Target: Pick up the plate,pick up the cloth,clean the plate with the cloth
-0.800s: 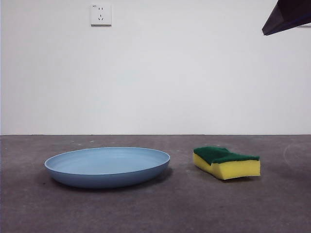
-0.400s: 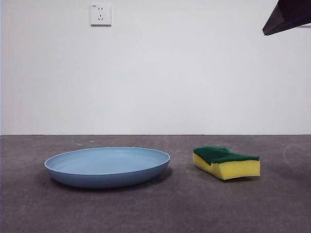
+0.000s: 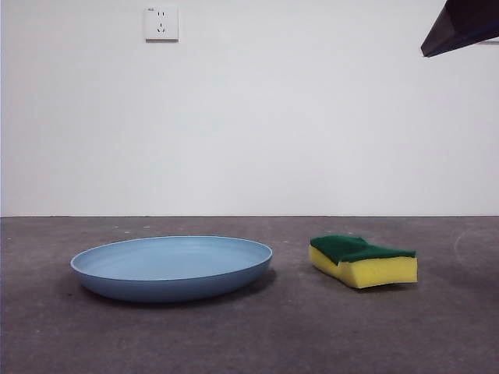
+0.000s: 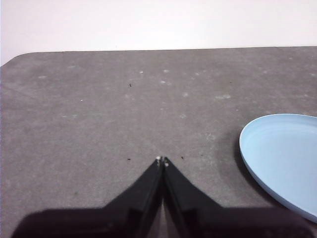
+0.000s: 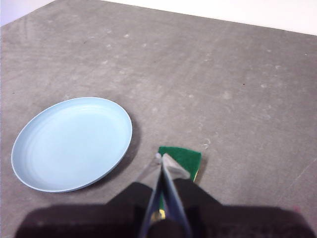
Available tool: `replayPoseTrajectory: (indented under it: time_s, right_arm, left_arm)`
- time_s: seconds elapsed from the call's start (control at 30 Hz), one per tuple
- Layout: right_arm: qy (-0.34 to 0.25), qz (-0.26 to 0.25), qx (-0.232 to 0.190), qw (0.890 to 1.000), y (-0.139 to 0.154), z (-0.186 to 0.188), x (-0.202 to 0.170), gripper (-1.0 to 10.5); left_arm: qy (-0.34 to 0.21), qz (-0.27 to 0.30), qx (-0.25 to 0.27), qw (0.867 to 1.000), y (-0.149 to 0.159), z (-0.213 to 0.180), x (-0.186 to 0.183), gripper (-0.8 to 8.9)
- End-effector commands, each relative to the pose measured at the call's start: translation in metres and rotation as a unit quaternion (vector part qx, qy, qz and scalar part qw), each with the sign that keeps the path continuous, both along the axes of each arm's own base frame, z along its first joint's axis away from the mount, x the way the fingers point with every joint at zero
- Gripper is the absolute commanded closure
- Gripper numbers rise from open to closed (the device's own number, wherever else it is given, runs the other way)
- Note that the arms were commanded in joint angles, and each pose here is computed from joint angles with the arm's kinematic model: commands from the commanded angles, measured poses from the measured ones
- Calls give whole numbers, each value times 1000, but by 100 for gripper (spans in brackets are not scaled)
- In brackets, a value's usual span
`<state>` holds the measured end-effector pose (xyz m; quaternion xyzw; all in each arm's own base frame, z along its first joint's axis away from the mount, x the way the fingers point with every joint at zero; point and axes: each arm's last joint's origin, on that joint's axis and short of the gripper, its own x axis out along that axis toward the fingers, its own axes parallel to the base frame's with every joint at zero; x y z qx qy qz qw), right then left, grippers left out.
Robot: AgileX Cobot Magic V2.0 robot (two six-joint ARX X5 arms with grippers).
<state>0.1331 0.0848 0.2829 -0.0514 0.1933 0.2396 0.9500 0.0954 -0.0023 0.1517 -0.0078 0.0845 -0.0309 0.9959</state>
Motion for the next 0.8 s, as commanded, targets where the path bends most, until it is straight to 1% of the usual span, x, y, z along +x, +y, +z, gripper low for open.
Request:
replayPoseTrajectory:
  time_s: [0.03,0.6,0.67,0.73,0.8]
  right_arm:
    - [-4,-1,0,1000,0,0,0,945]
    - [-5,0,0,1000,-1,0,-1,945]
    - [-13,-10,3,1000,-7,4,-7,946]
    - [-34,-29,-12,999,-17,7,-11,945]
    - [-43,-51,-1,998,-26,10,-15,945]
  left_arm:
    - [5,3,-3,1000,0,-4,1,817]
    - [5,3,-3,1000,0,-4,1,817]
    - [5,3,-3,1000,0,-4,1,817]
    - [5,3,-3,1000,0,-4,1,817]
    - [5,3,-3,1000,0,-4,1,817]
